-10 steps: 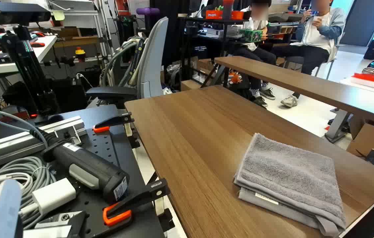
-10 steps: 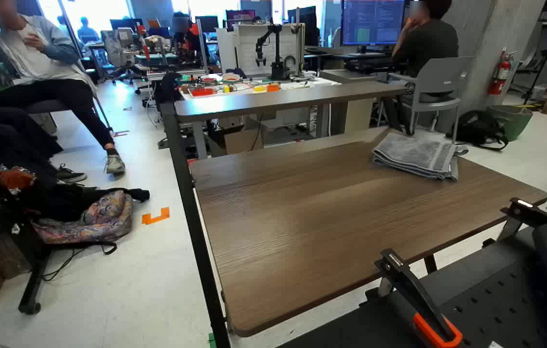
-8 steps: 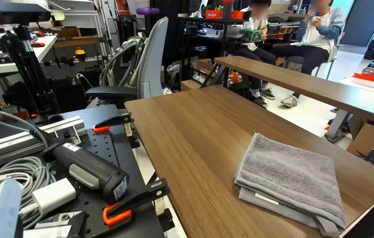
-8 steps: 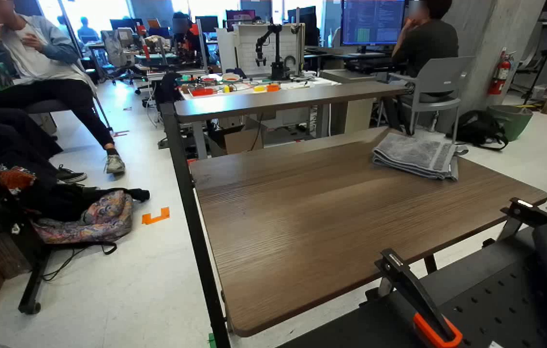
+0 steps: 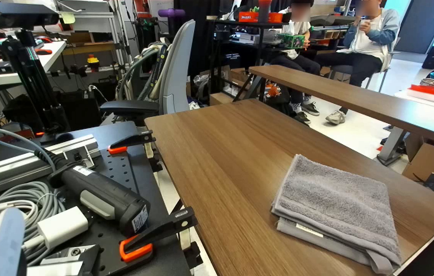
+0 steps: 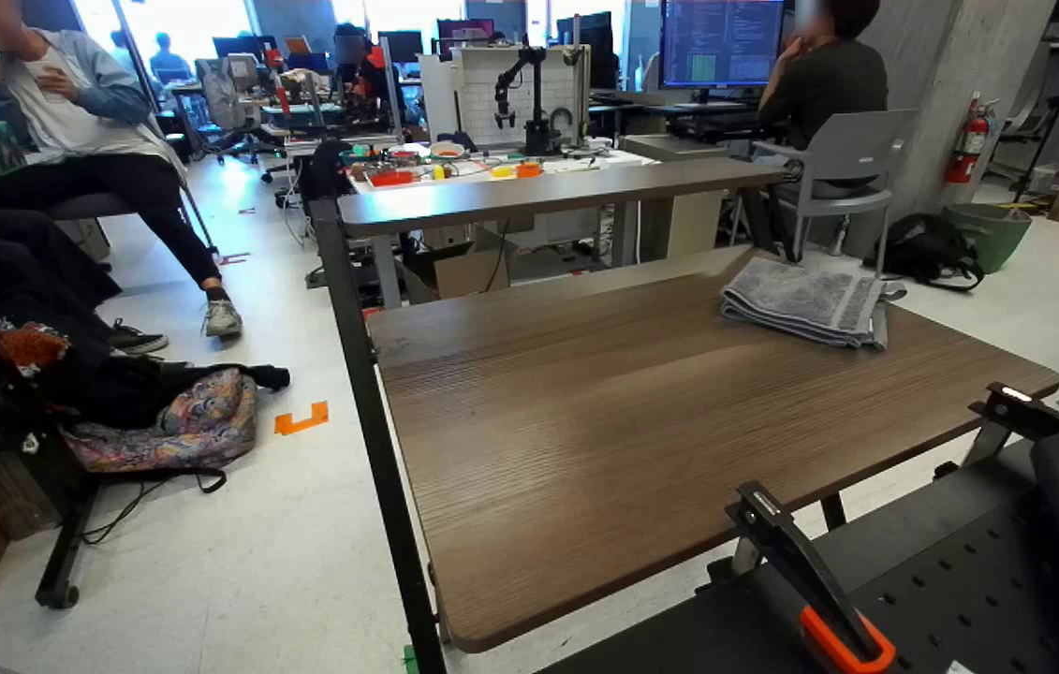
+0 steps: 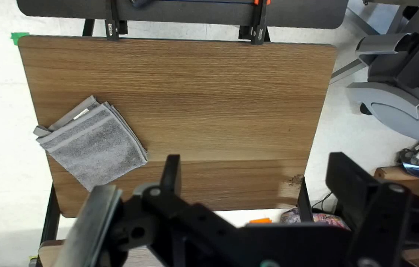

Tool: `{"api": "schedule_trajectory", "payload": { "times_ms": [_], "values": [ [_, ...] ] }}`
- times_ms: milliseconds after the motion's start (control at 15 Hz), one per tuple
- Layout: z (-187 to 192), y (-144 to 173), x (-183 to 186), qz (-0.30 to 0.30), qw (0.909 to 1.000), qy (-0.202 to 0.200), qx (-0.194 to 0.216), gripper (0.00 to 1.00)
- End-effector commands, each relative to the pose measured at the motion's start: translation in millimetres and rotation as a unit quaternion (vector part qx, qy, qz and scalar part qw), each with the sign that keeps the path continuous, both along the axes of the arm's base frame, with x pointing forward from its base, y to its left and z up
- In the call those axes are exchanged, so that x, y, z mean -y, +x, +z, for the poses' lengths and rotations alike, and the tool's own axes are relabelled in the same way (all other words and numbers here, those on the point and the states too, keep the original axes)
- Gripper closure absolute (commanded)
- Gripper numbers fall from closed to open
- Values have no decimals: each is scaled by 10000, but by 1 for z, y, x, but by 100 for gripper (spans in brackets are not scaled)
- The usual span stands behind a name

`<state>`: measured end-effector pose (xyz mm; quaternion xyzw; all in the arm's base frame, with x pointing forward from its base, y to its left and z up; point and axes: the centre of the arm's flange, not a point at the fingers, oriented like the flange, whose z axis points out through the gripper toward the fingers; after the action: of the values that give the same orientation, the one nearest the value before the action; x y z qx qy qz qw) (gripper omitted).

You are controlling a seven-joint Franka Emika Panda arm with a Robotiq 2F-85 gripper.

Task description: Move the cloth to the left

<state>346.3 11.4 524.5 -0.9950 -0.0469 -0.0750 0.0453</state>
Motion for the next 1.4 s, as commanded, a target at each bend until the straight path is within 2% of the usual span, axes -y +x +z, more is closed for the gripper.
{"api": "schedule_trajectory", "payload": {
  "times_ms": [0, 667, 1000, 1333],
  "values": [
    [0, 0, 0, 0, 10000, 0, 0, 0],
    [-3, 4, 1, -59, 10000, -46, -29, 0],
    [-34, 42, 15, -492, 9974, -105, 506, 0],
    [-97, 97, 34, -885, 9928, -376, 721, 0]
  ]
}}
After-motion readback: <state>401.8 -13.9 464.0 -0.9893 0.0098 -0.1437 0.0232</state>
